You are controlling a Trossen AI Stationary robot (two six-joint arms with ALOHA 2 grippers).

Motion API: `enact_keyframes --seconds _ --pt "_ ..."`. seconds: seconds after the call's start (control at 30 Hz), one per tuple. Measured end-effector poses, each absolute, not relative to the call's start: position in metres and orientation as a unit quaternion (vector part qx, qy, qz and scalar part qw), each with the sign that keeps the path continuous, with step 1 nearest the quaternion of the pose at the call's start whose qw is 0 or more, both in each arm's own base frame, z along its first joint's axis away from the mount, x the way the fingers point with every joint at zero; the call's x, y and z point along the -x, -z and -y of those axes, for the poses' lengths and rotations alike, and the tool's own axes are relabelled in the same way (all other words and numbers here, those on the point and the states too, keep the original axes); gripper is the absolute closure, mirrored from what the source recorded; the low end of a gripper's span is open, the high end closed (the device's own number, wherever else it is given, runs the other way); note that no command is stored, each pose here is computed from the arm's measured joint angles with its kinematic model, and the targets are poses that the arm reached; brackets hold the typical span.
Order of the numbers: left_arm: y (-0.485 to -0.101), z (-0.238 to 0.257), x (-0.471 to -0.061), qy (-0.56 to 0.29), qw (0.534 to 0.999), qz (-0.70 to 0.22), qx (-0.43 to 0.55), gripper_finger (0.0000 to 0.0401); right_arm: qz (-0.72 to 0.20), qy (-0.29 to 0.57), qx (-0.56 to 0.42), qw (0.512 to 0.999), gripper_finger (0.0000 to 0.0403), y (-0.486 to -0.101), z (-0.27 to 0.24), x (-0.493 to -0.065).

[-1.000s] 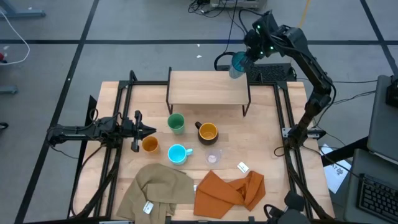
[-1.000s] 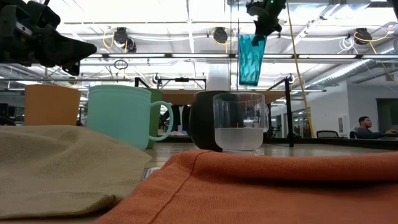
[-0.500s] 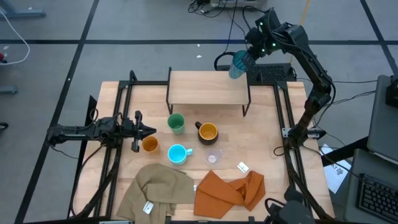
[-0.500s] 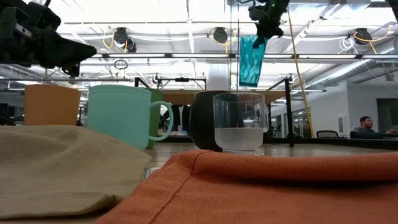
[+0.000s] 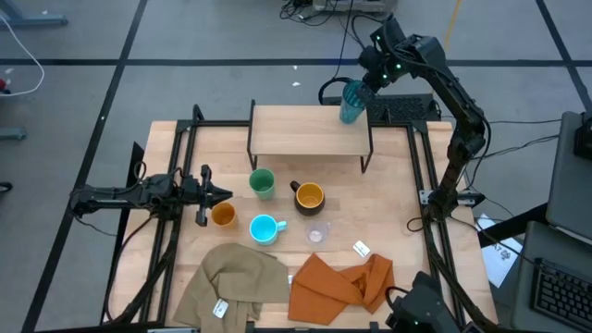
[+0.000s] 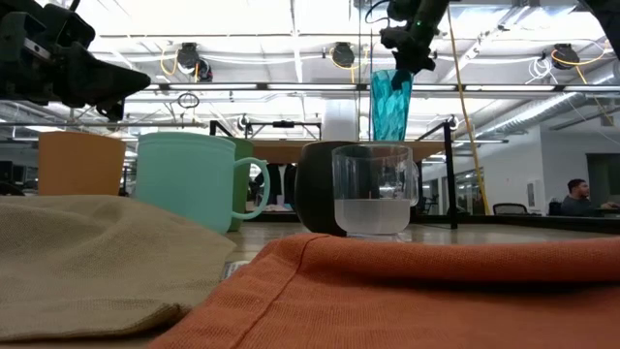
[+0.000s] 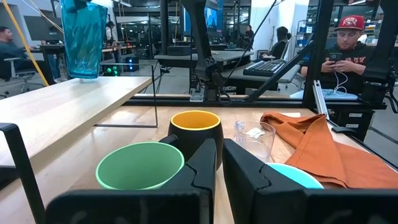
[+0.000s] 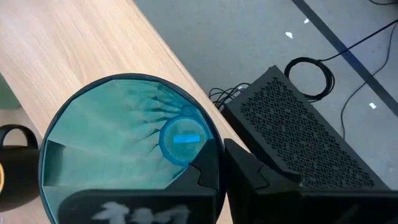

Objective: Stack small to large cups/mugs on shelf
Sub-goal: Put the blue cup on the shelf

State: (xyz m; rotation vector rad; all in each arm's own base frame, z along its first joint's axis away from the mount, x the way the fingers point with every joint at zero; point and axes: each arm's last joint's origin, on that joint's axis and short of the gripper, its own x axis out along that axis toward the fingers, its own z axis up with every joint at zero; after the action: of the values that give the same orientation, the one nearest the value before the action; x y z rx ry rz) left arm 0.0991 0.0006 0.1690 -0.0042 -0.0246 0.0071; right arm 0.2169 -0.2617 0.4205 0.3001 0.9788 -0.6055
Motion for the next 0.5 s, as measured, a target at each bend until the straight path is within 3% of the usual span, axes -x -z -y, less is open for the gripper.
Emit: enact_keyframes --seconds 0.5 --pt "-0.1675 -0.0005 -0.0991 -0.004 1.000 0.004 0.002 0.0370 -0.451 0.298 -0.142 0.829 0.0403 -0.4208 0.2687 -0.2129"
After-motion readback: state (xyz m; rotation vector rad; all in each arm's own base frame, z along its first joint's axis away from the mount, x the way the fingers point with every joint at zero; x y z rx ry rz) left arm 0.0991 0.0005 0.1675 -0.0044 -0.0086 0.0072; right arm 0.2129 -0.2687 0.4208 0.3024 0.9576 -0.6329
